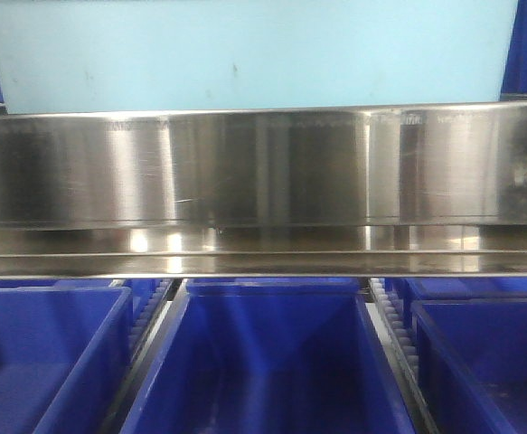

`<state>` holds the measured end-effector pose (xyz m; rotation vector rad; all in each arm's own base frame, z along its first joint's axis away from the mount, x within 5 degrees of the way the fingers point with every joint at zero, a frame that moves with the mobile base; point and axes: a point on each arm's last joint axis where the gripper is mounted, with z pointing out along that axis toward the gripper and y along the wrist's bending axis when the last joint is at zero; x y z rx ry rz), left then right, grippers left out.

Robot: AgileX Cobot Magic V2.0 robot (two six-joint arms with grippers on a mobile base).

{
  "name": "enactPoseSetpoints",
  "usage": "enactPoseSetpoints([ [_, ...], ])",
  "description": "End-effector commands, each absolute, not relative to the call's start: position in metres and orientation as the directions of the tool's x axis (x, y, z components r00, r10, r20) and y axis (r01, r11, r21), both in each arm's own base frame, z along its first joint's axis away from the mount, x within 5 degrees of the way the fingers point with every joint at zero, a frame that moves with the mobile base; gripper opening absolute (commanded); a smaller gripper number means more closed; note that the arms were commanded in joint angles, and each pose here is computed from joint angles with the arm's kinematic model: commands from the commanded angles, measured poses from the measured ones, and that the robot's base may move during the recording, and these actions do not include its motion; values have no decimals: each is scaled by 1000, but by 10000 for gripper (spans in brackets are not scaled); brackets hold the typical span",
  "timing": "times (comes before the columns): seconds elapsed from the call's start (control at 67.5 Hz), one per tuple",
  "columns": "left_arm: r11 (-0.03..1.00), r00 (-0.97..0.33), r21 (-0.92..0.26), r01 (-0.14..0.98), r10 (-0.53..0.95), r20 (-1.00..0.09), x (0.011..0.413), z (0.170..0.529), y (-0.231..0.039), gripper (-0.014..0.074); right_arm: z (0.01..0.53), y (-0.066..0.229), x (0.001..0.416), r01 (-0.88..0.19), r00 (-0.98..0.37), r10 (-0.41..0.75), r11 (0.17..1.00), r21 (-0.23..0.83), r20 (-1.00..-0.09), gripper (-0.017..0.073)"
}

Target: Move two blue bins to right shelf middle

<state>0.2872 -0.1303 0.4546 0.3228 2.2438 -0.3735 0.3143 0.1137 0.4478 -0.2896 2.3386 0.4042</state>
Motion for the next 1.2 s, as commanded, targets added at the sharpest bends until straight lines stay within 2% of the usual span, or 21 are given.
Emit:
enactPoseSetpoints([
  [0.0,921,-612,-160,354,99,-785,288,456,-130,-111,449,116,314,-340,-683,-80,915,219,-726,-152],
  [0.207,924,-627,-154,350,109,-771,288,450,-130,-109,447,116,314,-338,-692,-84,915,219,-716,-152],
  [0.281,924,-629,-154,350,109,-770,288,450,-130,-76,446,116,314,-338,-697,-87,915,219,-712,-148],
  [0.326,924,-629,-154,350,109,-770,288,450,-130,-25,446,116,314,-338,-698,-88,915,219,-711,-128],
  [0.429,924,-633,-154,349,112,-766,288,449,-130,139,446,116,314,-338,-700,-89,915,219,-709,53],
  [0.592,924,-633,-154,349,112,-766,288,449,-130,415,448,115,312,-339,-697,-89,915,218,-711,463],
  [0.666,925,-631,-150,350,115,-768,288,450,-130,505,451,115,310,-341,-692,-88,914,218,-716,578],
  [0.74,927,-627,-141,348,118,-770,287,450,-129,569,456,113,305,-344,-681,-83,913,217,-728,566],
  [0.814,927,-619,-139,349,117,-776,285,453,-128,595,459,112,301,-347,-673,-81,913,216,-736,559],
  [0.948,931,-632,-125,344,132,-763,279,455,-124,590,461,110,297,-346,-677,-90,915,208,-731,559],
  [1.051,944,-658,-73,322,168,-734,280,448,-118,590,455,110,297,-343,-714,-110,916,208,-692,559],
  [1.184,946,-686,-83,313,165,-709,283,433,-118,590,443,113,305,-336,-748,-125,918,210,-651,559],
])
